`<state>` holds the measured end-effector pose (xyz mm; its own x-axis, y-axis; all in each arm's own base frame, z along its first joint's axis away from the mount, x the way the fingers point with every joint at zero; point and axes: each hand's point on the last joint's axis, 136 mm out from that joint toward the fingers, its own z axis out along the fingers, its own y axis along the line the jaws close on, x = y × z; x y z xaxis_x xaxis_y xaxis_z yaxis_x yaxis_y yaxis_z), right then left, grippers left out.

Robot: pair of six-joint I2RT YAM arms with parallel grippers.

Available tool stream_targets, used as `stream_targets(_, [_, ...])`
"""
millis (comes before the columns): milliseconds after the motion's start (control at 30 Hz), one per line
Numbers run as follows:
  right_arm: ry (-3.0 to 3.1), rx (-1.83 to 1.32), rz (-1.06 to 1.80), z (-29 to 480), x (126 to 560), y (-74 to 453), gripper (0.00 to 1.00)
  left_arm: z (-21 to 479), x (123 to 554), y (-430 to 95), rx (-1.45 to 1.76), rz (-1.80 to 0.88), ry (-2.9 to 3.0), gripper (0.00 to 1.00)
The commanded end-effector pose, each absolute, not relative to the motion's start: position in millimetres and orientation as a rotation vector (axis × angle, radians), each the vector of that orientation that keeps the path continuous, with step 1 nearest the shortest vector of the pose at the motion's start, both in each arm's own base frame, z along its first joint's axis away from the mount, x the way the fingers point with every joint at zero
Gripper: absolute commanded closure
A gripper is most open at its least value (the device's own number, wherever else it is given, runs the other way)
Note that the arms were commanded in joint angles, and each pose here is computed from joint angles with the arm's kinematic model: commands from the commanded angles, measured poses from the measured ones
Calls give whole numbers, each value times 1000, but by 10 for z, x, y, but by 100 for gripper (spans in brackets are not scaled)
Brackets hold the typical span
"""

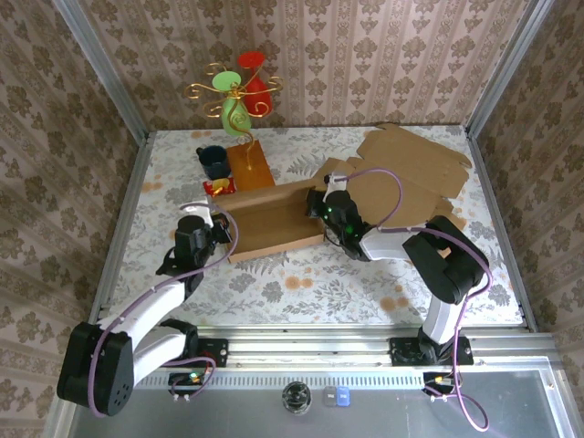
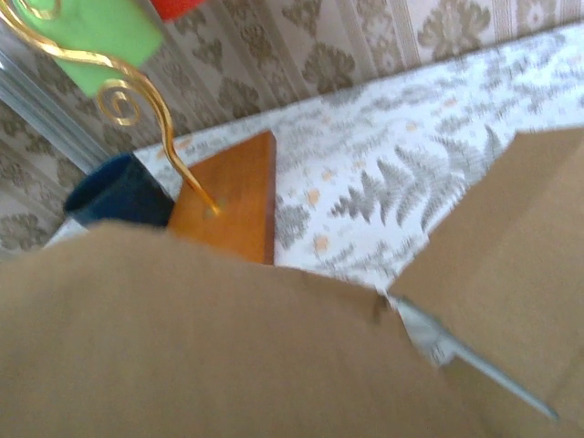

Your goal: Fold the paper box

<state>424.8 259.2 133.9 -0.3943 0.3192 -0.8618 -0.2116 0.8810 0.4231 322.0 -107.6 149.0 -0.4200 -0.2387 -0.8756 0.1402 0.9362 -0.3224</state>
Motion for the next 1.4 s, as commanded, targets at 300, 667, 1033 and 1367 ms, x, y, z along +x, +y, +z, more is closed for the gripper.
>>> stream_targets(300, [2073, 86, 563, 1223, 3926, 2580, 57, 1236, 3014, -1098, -30, -339, 2065, 100])
stream_targets(667, [2204, 204, 692, 1457, 3467, 2426, 42, 1223, 3015, -1106, -29, -321, 2070, 100])
stream_targets(1033, [2176, 456, 900, 1968, 2961, 2119, 44, 1218, 3044, -1126, -27, -317, 2077, 100])
stream_targets(1367, [1942, 979, 1295, 2468, 3108, 2418, 45, 1223, 3090, -1145, -26, -314, 2077, 100])
